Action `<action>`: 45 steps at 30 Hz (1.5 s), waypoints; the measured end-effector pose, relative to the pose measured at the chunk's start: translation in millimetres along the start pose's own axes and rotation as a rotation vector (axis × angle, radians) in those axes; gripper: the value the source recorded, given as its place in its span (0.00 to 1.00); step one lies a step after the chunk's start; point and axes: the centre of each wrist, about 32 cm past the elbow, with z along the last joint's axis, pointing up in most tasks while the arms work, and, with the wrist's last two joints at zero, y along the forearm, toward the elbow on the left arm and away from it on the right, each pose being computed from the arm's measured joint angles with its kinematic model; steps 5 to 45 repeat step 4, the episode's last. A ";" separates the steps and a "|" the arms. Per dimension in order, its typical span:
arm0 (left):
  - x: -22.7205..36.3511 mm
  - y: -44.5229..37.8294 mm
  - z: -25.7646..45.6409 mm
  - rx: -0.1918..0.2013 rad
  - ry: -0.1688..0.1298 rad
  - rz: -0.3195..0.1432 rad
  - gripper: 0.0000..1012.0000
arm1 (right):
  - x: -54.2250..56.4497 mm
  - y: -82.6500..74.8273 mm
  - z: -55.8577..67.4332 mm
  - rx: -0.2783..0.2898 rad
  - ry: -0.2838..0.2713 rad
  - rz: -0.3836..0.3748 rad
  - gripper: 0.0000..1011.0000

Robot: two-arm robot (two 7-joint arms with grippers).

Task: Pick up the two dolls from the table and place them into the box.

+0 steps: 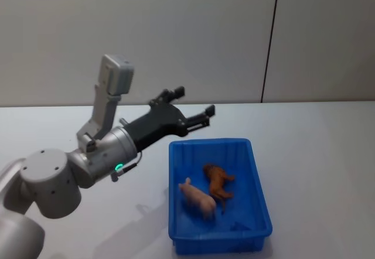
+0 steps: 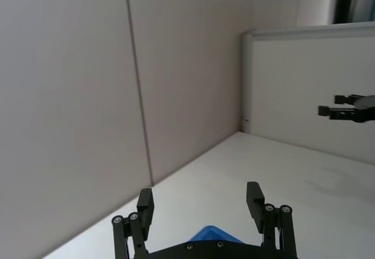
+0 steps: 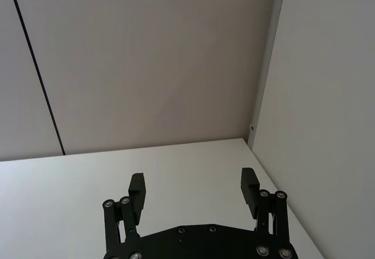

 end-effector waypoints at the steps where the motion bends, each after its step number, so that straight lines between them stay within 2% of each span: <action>1: -0.6 1.5 1.0 -0.005 -0.006 0.015 0.99 | 0.0 0.0 0.0 0.000 0.000 0.000 0.99; 4: -3.8 9.2 6.4 -0.029 -0.037 0.069 0.99 | 0.0 0.0 0.0 0.000 0.000 0.000 0.99; 45: -3.8 9.2 6.4 -0.029 -0.037 0.069 0.99 | 0.0 0.0 0.0 0.000 0.000 0.000 0.99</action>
